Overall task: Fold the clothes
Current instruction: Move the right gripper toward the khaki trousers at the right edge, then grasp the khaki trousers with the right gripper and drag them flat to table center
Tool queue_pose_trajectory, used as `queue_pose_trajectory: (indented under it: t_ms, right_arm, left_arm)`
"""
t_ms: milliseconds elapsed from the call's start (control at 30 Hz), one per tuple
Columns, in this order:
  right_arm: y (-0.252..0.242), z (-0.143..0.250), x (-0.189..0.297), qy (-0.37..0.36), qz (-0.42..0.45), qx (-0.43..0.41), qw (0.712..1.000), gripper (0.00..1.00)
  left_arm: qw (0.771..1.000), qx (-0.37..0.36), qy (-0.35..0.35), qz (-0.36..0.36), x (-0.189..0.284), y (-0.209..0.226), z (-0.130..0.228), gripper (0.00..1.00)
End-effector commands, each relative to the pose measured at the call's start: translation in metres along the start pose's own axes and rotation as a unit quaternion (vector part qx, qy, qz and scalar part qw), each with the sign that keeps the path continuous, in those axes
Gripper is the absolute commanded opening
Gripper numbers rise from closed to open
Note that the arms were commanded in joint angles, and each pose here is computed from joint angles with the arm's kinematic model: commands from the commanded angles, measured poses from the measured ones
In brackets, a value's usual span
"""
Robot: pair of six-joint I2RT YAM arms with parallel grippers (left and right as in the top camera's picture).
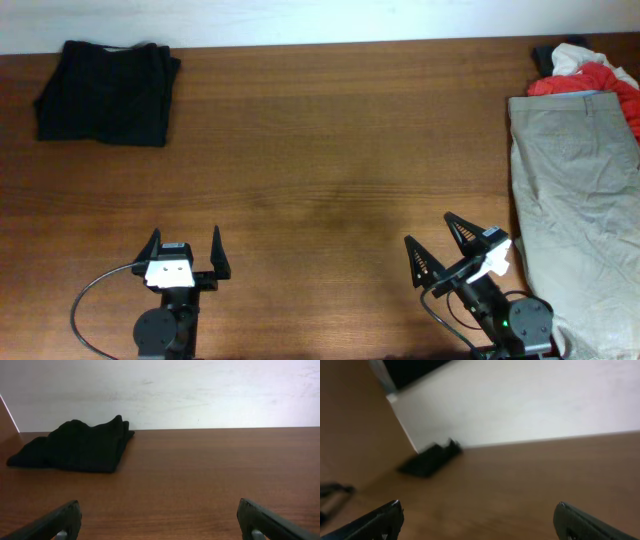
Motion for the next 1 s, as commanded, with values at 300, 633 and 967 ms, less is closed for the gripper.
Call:
queue_pose_trajectory:
  t_ms: [300,633,967]
  right_arm:
    - [-0.067,-0.162,-0.080,0.072,0.259,0.236,0.934,0.99]
    - [-0.242,-0.061,-0.213,0.523,0.385,0.277,0.708,0.99]
    - [-0.319,0.086,-0.204,0.631,0.350,0.269,0.638,0.89]
  left_arm:
    - [1.000,-0.008,0.000,0.003,0.000,0.000,0.001,0.99]
    - [1.000,-0.008,0.000,0.003,0.000,0.000,0.001,0.99]
    - [1.000,-0.008,0.000,0.003,0.000,0.000,0.001,0.99]
Point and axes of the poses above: each gripper's point midway between its finger pads, its own x axis back along the fingers, its own y axis along the line the jaws close on, z = x × y, the point moved 9 cm from there along x, back along the fingers, and after that the axes turned 14 degrees about x, right-handed, at the moved point
